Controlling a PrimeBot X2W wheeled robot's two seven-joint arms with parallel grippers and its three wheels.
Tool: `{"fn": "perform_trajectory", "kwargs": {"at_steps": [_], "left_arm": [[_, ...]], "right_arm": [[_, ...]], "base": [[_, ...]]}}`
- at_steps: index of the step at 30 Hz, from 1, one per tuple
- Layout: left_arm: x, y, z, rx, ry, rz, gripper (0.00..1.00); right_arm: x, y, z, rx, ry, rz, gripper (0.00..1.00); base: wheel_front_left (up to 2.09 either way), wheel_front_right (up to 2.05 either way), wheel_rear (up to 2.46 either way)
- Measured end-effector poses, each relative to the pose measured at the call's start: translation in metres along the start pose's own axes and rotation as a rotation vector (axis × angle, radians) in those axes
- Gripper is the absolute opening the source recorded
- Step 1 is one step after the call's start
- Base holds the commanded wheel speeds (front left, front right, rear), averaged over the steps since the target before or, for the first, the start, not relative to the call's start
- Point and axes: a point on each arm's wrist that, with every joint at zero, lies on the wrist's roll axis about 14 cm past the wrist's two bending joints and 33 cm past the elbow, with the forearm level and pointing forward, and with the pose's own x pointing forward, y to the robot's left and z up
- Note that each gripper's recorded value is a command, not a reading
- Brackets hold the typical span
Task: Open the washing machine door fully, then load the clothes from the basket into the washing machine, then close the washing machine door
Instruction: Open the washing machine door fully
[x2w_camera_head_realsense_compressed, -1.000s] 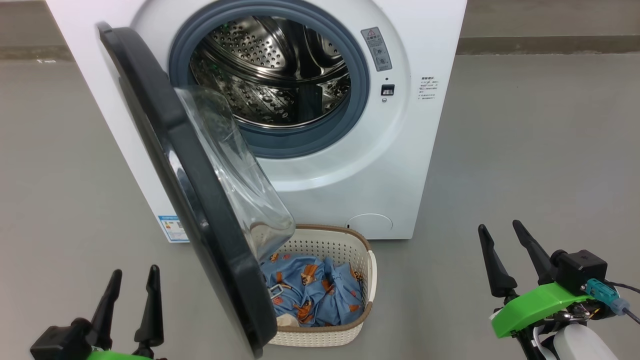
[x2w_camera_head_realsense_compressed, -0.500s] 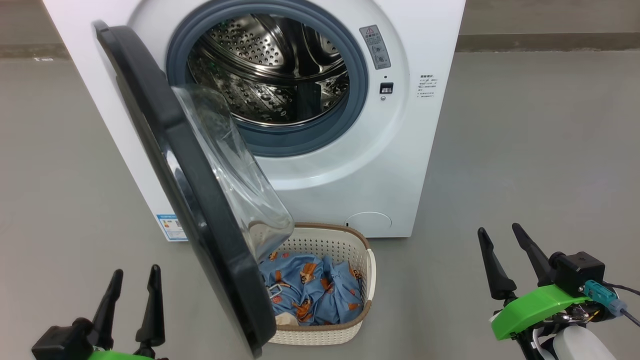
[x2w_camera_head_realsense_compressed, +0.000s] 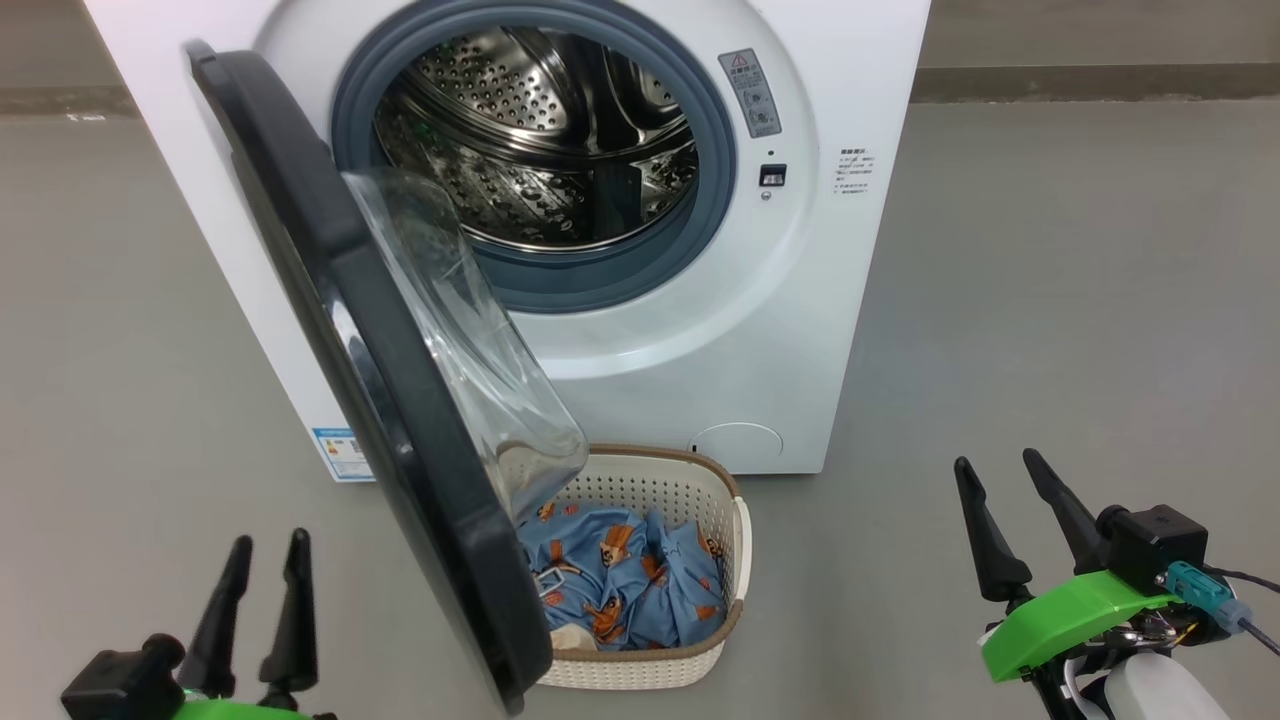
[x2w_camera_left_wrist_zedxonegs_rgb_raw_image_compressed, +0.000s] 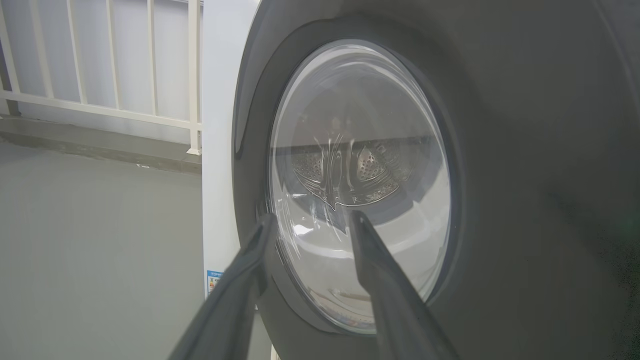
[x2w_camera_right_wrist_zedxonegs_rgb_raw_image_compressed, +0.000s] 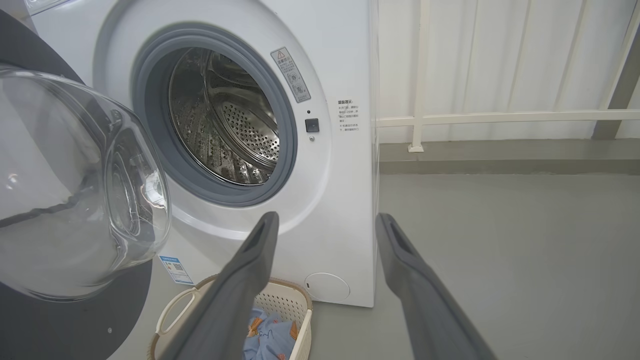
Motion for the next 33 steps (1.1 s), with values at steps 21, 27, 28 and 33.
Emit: {"fn": "perform_trajectory", "kwargs": {"at_steps": [21, 27, 28, 33], "left_arm": [[0.008, -0.059, 0.1, 0.012, -0.326, -0.168, 0.0], [-0.001, -0.103, 0.13, -0.003, -0.411, -0.303, 0.0], [-0.002, -0.109, 0.131, -0.006, -0.41, -0.321, 0.0], [-0.004, -0.133, 0.126, -0.032, -0.374, -0.387, 0.0]], "right_arm": [[0.002, 0.003, -0.001, 0.011, -0.001, 0.002, 1.0], [0.002, 0.004, -0.002, 0.016, 0.0, 0.0, 1.0], [0.001, 0.004, -0.002, 0.017, 0.0, 0.0, 1.0], [0.0, 0.004, -0.003, 0.022, 0.001, -0.005, 1.0]], "base": [[0.0, 0.0, 0.0], [0.0, 0.0, 0.0], [0.0, 0.0, 0.0], [0.0, 0.0, 0.0]]}}
